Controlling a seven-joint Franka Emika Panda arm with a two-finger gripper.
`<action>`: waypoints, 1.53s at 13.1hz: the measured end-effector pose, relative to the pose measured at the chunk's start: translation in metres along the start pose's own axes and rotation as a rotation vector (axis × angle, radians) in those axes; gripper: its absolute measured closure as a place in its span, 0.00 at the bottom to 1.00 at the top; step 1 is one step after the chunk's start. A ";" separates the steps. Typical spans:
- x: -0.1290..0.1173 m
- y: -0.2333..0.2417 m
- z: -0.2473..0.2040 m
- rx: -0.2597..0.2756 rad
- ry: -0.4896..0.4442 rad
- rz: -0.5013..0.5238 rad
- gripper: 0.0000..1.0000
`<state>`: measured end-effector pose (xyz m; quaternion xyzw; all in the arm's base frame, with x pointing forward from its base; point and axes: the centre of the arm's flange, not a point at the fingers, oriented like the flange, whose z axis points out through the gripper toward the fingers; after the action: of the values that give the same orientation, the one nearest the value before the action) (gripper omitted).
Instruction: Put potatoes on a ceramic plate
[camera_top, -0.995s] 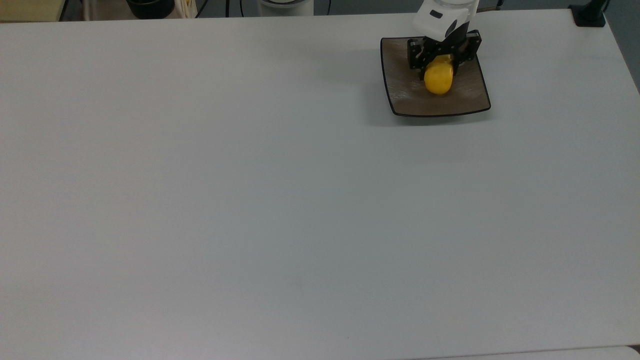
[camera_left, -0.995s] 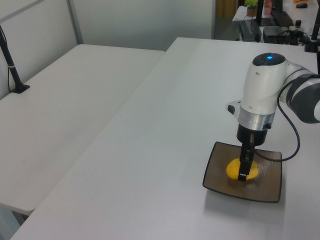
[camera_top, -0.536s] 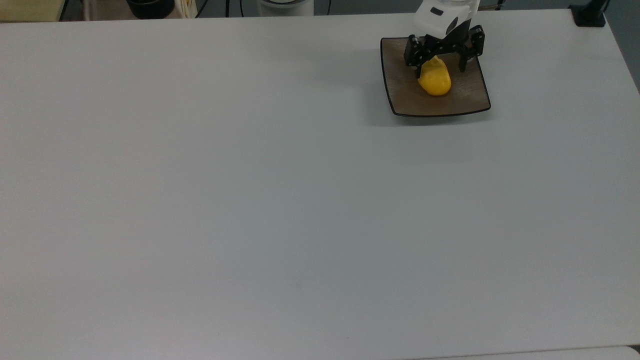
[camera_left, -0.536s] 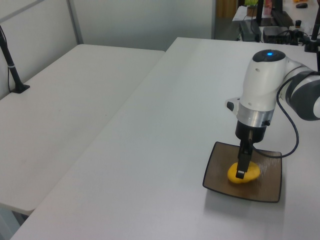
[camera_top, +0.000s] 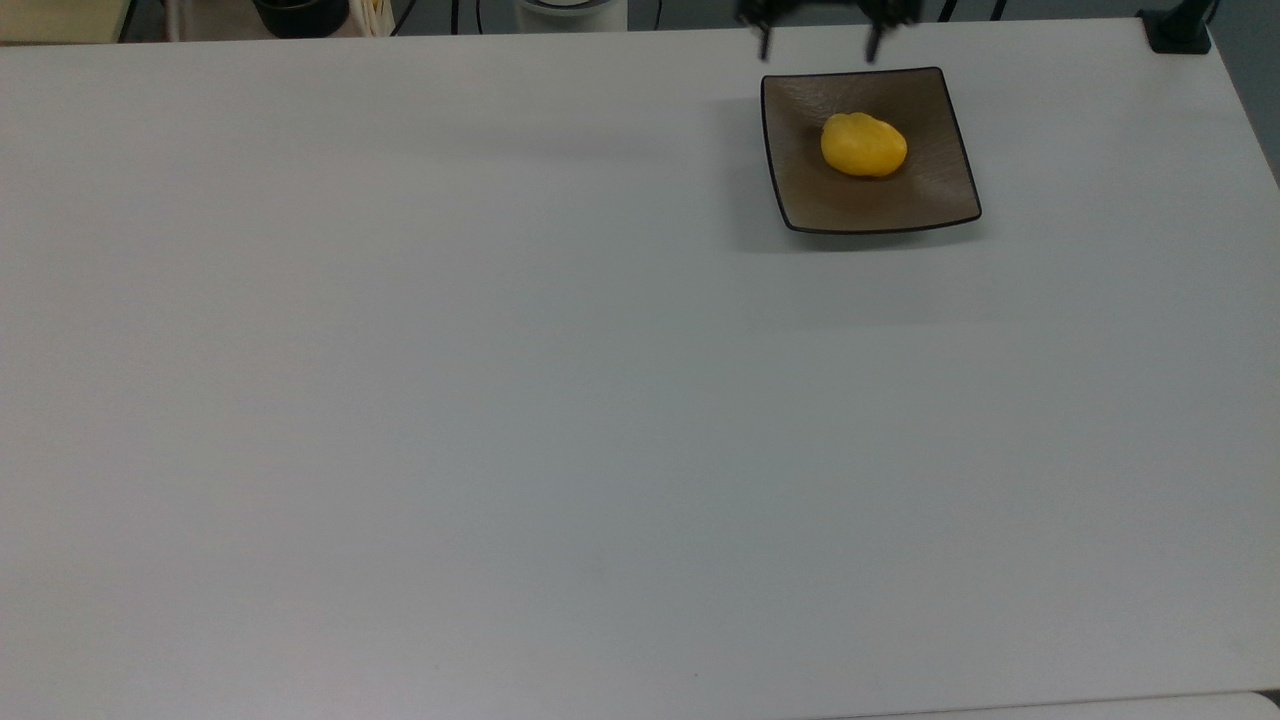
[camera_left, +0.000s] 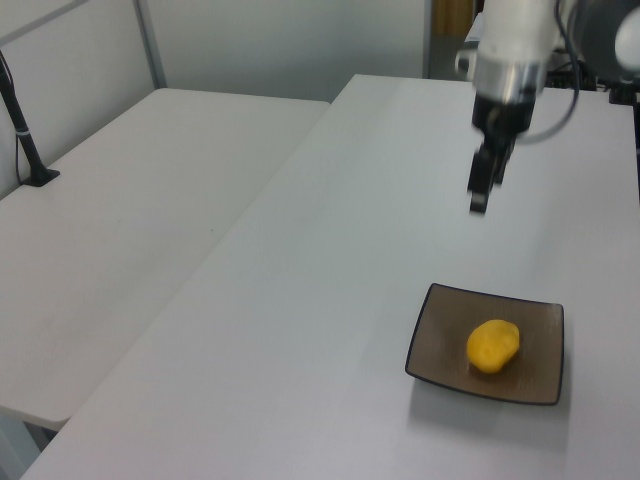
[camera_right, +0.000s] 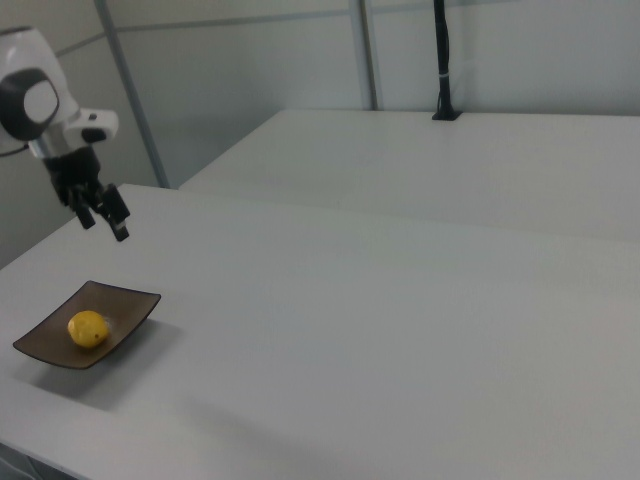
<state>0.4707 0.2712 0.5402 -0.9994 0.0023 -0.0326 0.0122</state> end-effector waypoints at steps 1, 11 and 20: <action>0.008 0.027 -0.029 -0.009 -0.003 0.038 0.00; 0.059 0.193 -0.075 -0.002 0.023 -0.090 0.00; 0.071 0.183 -0.058 0.021 0.032 -0.133 0.00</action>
<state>0.5372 0.0867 0.5984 -0.9965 -0.0641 -0.0493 0.0204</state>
